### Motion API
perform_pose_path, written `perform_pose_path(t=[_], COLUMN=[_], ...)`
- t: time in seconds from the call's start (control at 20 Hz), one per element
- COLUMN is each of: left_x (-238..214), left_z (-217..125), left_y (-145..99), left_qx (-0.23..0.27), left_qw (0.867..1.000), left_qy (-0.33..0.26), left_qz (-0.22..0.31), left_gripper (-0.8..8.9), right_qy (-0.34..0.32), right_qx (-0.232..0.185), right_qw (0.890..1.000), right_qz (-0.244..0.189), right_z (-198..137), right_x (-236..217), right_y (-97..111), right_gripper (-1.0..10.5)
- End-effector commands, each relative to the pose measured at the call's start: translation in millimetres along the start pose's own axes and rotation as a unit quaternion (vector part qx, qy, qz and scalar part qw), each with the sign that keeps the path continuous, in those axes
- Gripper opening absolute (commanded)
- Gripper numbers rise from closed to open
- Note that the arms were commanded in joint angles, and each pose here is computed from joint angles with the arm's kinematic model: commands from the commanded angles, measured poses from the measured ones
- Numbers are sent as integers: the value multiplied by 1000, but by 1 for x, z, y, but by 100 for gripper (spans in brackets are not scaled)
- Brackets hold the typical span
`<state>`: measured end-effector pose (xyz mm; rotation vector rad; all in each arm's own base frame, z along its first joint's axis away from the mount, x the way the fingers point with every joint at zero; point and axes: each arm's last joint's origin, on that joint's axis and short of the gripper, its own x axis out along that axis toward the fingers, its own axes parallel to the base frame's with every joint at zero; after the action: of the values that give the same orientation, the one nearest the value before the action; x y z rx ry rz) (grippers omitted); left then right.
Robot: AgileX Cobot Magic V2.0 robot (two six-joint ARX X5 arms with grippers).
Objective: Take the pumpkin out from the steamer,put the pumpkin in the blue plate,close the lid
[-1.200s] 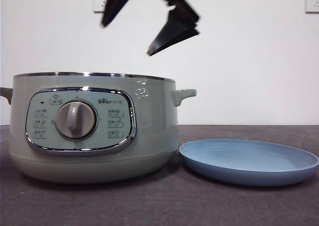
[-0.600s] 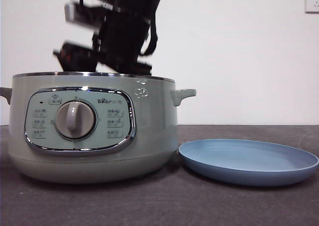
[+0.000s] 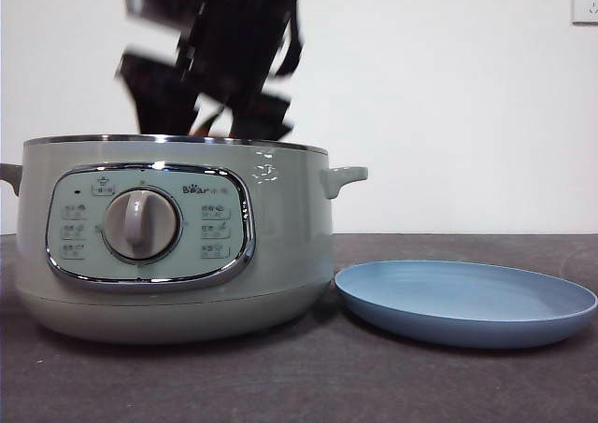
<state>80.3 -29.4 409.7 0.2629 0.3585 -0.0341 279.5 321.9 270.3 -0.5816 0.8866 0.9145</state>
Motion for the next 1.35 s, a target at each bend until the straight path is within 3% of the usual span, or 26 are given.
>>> perform_pose_path(t=[0.05, 0.15, 0.3, 0.5, 0.65, 0.95, 1.35], left_x=[-3, -1, 4, 7, 7, 7, 7], left_z=[10, 12, 14, 15, 15, 19, 20], left_y=[2, 1, -1, -3, -3, -3, -4], left_qx=[-19, -21, -18, -15, -16, -24, -25], left_qw=[999, 999, 999, 999, 999, 998, 998], left_qy=[-39, -45, -40, -36, -38, -55, -61], left_qz=[7, 5, 3, 3, 2, -9, -23], left_gripper=[-8, -8, -8, -8, -8, -8, -8], right_qy=[0, 16, 49, 126, 163, 96, 73], right_qx=[12, 57, 148, 249, 277, 292, 291], right_qw=[1000, 998, 987, 956, 936, 939, 945], right_qz=[-8, -21, -45, -84, -147, -157, -133], right_z=[-6, -21, -48, -82, -110, -160, -179], right_x=[-41, -80, -117, -118, -103, -63, -15], right_y=[-10, -28, -60, -88, -88, -65, -66], right_gripper=[-11, -11, -11, -11, -11, -11, 3])
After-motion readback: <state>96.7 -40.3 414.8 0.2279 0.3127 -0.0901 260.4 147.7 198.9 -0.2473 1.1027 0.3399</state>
